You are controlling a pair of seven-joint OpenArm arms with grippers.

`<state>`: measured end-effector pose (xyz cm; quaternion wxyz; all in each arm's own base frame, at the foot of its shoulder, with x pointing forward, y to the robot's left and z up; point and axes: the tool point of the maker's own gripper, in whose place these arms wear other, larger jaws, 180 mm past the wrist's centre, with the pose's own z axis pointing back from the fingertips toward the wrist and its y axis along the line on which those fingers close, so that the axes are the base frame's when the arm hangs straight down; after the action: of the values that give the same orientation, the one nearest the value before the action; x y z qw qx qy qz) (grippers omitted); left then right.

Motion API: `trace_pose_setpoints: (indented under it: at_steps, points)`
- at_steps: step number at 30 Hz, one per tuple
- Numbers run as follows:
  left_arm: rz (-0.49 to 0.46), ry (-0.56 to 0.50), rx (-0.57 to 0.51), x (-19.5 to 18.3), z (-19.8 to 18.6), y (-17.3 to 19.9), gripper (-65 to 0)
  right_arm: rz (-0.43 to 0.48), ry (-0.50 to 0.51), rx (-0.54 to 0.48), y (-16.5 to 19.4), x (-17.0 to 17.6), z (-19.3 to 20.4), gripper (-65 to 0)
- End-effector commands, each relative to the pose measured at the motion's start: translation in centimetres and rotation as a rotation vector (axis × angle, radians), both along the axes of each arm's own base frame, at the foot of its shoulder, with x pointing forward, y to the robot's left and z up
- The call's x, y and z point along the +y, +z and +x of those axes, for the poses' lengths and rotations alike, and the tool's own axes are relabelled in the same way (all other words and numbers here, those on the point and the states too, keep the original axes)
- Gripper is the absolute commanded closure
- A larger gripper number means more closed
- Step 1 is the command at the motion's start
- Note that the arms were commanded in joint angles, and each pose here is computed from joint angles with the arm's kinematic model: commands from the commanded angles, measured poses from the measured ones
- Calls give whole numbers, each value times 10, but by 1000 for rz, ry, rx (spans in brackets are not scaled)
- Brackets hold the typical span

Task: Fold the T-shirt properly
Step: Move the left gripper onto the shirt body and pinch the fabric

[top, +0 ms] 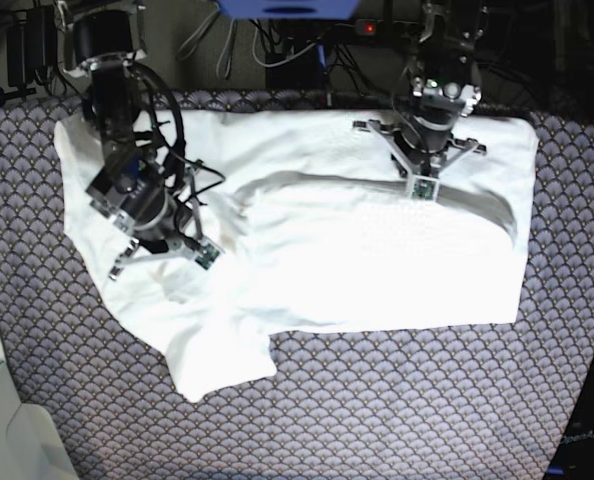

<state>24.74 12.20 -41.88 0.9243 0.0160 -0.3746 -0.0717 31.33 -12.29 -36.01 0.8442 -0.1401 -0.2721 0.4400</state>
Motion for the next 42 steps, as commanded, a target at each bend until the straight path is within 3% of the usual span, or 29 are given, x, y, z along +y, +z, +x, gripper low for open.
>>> trace_pose_setpoints:
  at_steps: [1, 9, 14, 21, 28, 42]
  points:
    - [-9, 8, -29, 1, 7, 5, -3, 5, -1, -39, 11, -1, 8, 0]
    - [-94, 29, -19, -6, 26, -1, -3, 4, -1, -16, 3, -1, 1, 0]
    - [-172, 39, -97, -24, 49, 25, -3, -5, -1, -2, -1, -4, -4, 0]
    - [-203, 35, -197, -34, 73, 60, -3, -25, -2, 21, -8, -12, -13, 0]
    - [-178, 157, -224, 13, 77, 67, -3, -36, -1, 39, -13, -16, -22, 0]
    - [-149, 187, 45, 26, 43, 37, -3, -33, -2, 39, -13, -15, -22, 0]
